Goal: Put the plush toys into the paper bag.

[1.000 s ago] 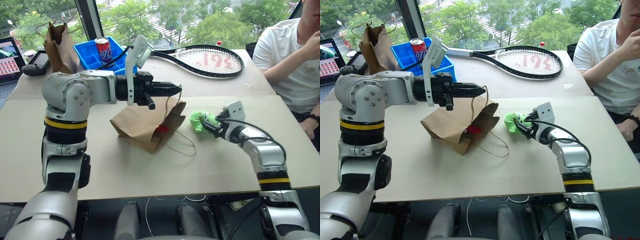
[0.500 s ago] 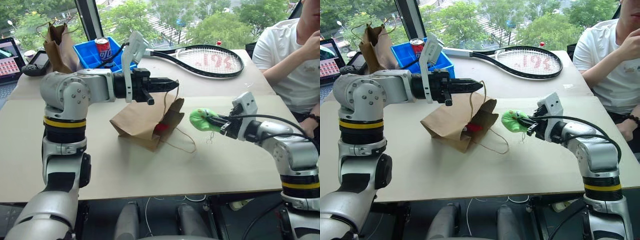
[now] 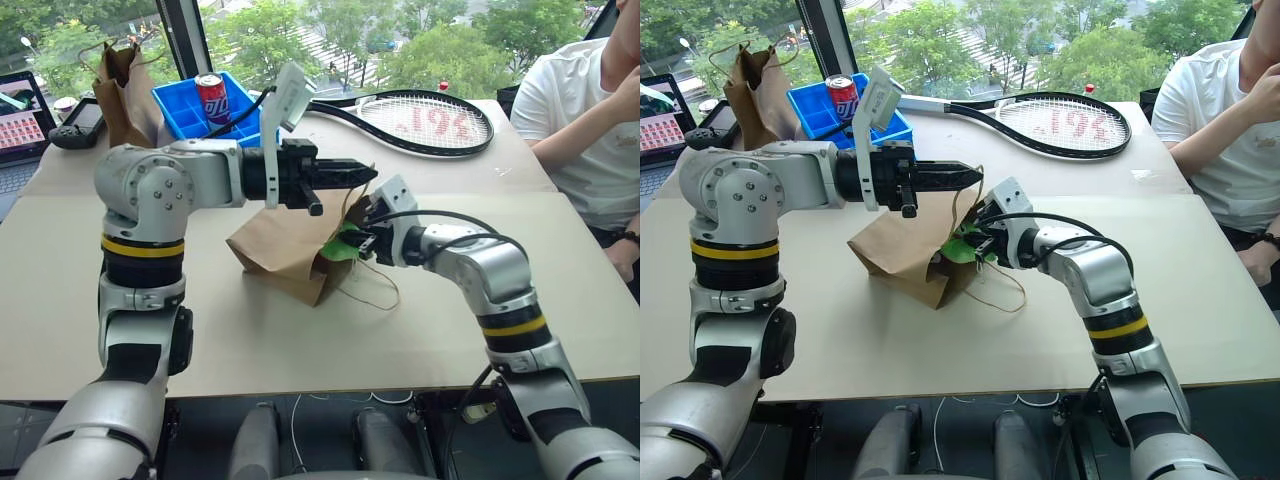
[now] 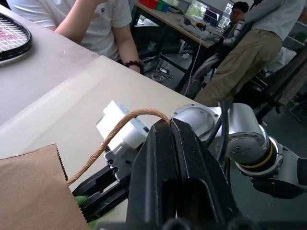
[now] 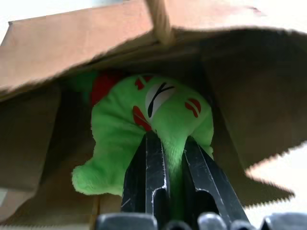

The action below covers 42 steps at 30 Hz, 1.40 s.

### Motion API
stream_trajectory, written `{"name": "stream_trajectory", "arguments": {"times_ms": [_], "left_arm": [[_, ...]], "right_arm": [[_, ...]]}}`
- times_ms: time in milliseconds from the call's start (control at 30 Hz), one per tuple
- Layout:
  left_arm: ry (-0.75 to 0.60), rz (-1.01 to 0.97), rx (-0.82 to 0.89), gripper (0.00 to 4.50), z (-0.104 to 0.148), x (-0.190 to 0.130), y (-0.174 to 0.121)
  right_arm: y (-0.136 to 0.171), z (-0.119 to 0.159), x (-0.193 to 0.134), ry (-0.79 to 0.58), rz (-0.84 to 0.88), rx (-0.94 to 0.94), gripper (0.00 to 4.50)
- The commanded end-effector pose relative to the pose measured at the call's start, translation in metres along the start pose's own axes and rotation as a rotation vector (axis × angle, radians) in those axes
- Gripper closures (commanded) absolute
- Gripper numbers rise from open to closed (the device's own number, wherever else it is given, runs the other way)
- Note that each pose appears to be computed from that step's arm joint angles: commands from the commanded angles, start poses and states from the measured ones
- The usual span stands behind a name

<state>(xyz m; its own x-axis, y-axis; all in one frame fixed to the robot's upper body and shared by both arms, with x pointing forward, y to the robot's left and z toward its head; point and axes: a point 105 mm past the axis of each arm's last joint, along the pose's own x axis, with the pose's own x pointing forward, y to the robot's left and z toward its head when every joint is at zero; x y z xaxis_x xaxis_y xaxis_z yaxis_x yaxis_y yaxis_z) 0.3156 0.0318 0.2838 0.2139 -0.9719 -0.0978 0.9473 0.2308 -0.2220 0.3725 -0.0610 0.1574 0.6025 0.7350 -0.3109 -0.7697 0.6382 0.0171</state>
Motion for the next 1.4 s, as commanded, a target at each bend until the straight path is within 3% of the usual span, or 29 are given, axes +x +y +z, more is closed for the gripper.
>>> {"name": "stream_trajectory", "arguments": {"times_ms": [33, 300, 500, 567, 600, 667, 700, 767, 833, 1067, 1167, 1300, 1400], "left_arm": [[-0.028, -0.042, 0.038, 4.5, 0.009, 0.001, -0.015], [-0.042, -0.012, 0.036, 4.5, 0.012, -0.003, -0.014], [-0.041, 0.006, 0.033, 4.5, 0.01, -0.005, -0.013], [-0.036, 0.015, 0.036, 4.5, 0.008, -0.006, -0.011], [-0.034, 0.021, 0.038, 4.5, 0.007, -0.006, -0.01], [-0.044, 0.041, 0.037, 4.5, 0.007, -0.007, -0.006], [-0.059, 0.047, 0.021, 4.5, 0.008, -0.007, -0.003], [-0.07, 0.065, 0.001, 4.5, 0.007, -0.008, 0.003], [-0.05, 0.081, 0.016, 4.5, 0.002, -0.008, 0.006], [-0.044, 0.077, 0.012, 4.5, -0.002, -0.007, 0.011], [-0.043, 0.073, 0.015, 4.5, -0.002, -0.006, 0.012], [-0.043, 0.063, 0.019, 4.5, -0.001, -0.005, 0.013], [-0.042, 0.058, 0.021, 4.5, -0.001, -0.004, 0.013]], "right_arm": [[-0.001, 0.007, 0.013, -0.074, 0.004, 0.047, 4.49], [0.004, -0.015, 0.043, -0.286, -0.058, 0.537, 4.49], [-0.004, -0.018, 0.039, -0.338, -0.117, 0.711, 4.49], [-0.003, -0.016, 0.038, -0.349, -0.115, 0.732, 3.61], [0.0, -0.015, 0.037, -0.342, -0.104, 0.722, 3.44], [0.007, -0.017, 0.034, -0.29, -0.072, 0.652, 2.58], [0.01, -0.019, 0.031, -0.27, -0.046, 0.635, 2.45], [0.006, -0.018, 0.021, -0.264, -0.046, 0.607, 1.56], [0.001, -0.017, 0.009, -0.248, -0.051, 0.562, 1.12], [-0.012, -0.016, -0.041, -0.143, -0.062, 0.356, 1.12], [0.005, -0.012, -0.071, -0.09, 0.015, 0.151, 1.12], [0.034, -0.047, -0.085, 0.128, 0.107, -0.12, 1.12], [0.042, -0.057, -0.08, 0.142, 0.123, -0.152, 1.12]]}}
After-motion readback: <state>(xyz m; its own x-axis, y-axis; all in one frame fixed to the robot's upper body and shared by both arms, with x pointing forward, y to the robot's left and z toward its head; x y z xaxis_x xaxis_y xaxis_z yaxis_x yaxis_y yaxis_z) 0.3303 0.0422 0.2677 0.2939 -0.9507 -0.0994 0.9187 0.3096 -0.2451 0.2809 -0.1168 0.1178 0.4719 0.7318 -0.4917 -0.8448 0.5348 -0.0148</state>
